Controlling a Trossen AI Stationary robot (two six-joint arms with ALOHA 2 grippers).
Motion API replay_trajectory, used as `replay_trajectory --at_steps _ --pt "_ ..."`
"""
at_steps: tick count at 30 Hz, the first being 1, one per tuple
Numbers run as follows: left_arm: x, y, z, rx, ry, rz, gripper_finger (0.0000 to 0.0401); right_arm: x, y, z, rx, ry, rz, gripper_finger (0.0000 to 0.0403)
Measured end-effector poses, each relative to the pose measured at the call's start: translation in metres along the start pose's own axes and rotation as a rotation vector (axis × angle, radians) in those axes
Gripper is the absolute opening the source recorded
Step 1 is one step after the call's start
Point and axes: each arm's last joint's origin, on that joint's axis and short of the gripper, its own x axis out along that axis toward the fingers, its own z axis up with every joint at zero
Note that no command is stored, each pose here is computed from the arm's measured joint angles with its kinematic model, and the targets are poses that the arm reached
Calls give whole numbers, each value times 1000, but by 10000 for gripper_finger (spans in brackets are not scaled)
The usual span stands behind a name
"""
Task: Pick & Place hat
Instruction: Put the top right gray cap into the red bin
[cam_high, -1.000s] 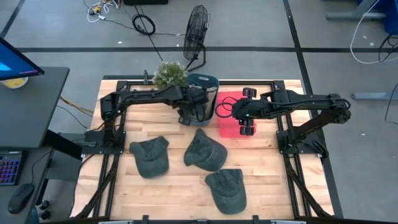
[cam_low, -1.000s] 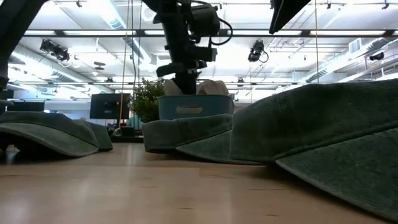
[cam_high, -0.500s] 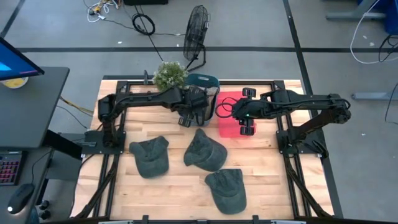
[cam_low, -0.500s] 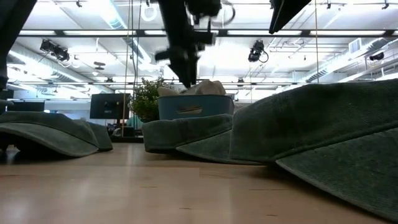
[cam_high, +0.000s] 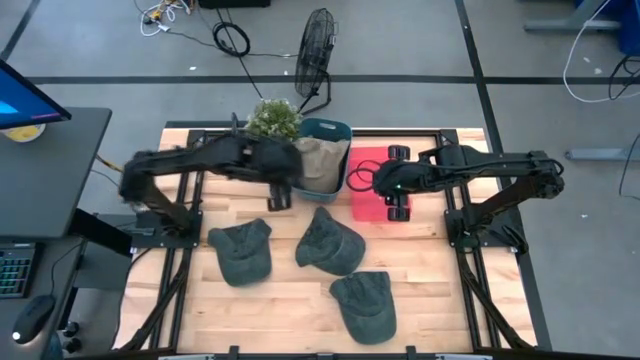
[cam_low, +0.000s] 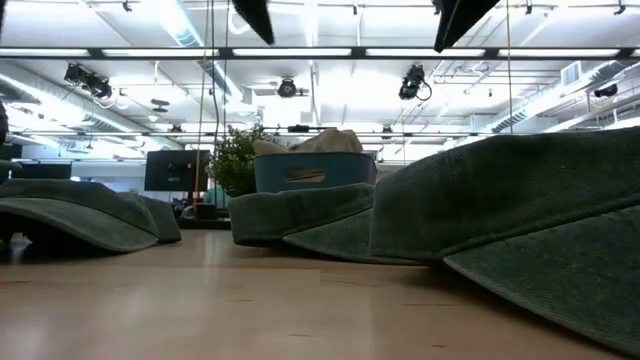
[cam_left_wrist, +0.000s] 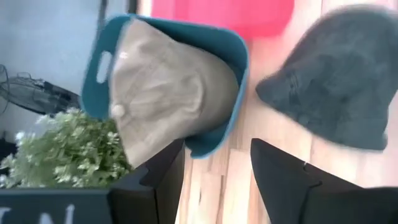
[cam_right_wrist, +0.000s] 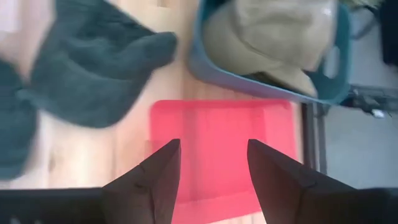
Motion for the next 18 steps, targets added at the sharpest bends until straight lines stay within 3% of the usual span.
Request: replay_trajectory --at_steps 5,11,18 --pt "-11 -1 -36 -124 -130 -8 181 3 14 4 -99 -59 122 190" --pt "17 -22 -71 -158 -246 -26 181 44 48 5 -300 -230 379 190" --pt "55 -37 -98 -155 -218 -27 181 110 78 -5 -480 -481 382 190"
